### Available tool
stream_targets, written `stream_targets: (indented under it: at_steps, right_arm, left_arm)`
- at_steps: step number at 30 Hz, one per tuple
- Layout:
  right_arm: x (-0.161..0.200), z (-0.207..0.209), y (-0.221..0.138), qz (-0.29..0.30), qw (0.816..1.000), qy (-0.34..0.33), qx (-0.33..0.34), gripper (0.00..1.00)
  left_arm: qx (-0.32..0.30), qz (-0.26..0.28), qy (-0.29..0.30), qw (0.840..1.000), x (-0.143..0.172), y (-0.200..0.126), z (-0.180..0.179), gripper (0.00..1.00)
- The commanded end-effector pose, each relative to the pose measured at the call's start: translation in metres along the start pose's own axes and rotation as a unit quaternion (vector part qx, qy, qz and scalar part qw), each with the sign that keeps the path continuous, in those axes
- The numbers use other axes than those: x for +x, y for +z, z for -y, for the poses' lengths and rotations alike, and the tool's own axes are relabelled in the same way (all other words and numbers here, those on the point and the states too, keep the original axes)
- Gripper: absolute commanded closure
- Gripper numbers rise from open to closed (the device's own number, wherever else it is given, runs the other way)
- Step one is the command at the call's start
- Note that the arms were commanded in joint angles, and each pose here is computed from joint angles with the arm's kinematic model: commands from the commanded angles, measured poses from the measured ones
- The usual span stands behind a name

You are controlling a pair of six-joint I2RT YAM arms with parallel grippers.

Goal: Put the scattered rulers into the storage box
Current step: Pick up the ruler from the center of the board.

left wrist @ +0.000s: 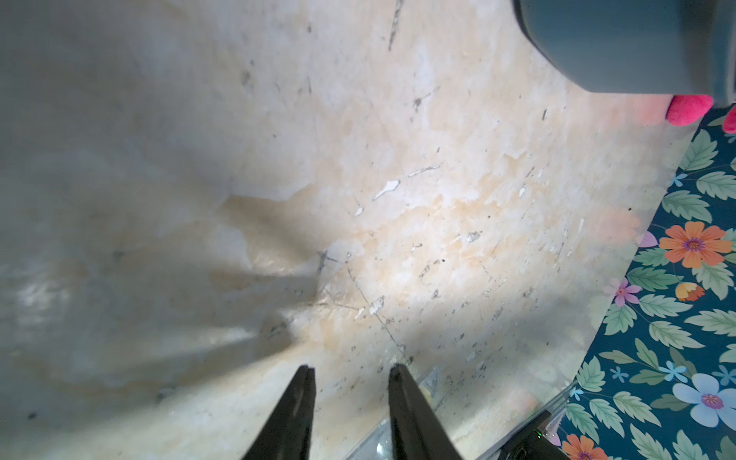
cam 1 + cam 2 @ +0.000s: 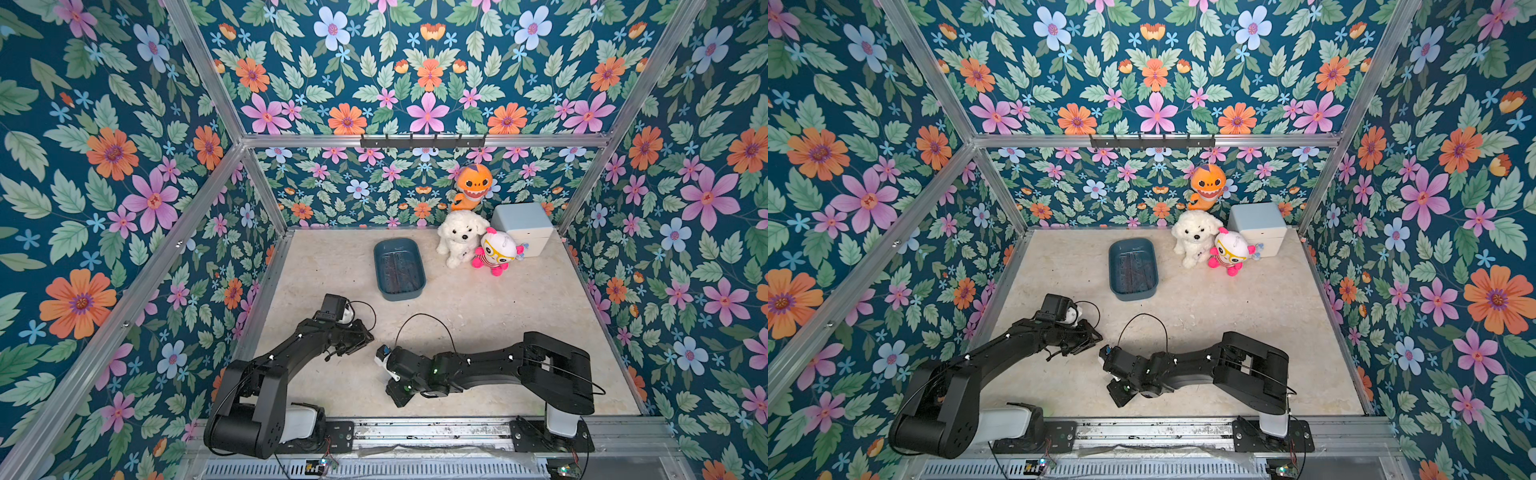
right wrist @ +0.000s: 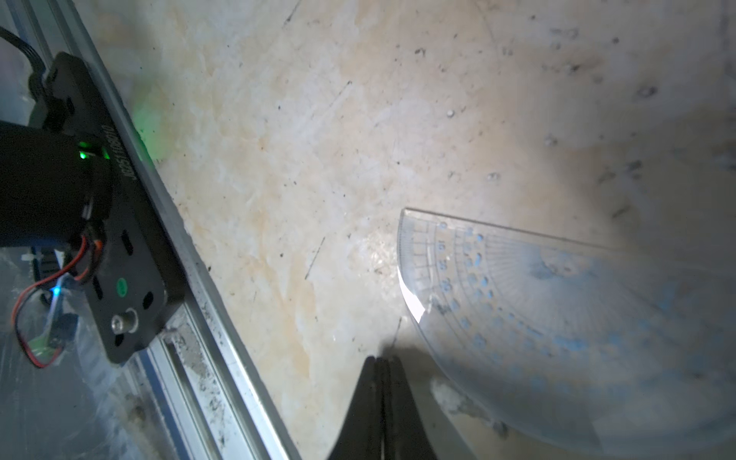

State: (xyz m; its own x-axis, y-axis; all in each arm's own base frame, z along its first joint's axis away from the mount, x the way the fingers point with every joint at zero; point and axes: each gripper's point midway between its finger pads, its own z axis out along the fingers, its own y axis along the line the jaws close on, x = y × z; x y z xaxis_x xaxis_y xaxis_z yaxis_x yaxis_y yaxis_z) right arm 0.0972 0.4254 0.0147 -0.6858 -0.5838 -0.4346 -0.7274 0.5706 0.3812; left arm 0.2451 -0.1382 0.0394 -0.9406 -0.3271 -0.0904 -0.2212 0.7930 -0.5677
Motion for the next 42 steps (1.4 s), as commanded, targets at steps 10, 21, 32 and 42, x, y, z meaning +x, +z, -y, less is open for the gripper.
stream_targets:
  at_steps: [10,21,32,42]
  right_arm:
    - [0.018,0.055,-0.013,-0.016,0.997,0.044,0.06,0.95]
    - [0.011,0.079,-0.02,0.001,0.995,0.059,0.082,0.95]
    - [-0.009,0.082,-0.021,0.029,0.995,0.064,0.076,0.93]
    - [-0.029,0.089,-0.012,0.046,0.994,0.073,0.067,0.92]
  left_arm:
    - [0.007,-0.007,-0.007,1.0,0.0,0.007,0.0,0.63]
    - [0.019,-0.017,-0.017,1.0,0.005,0.013,0.0,0.63]
    - [0.021,-0.013,-0.044,0.999,0.03,0.007,-0.011,0.61]
    - [0.021,-0.028,-0.044,0.998,0.047,0.014,-0.013,0.61]
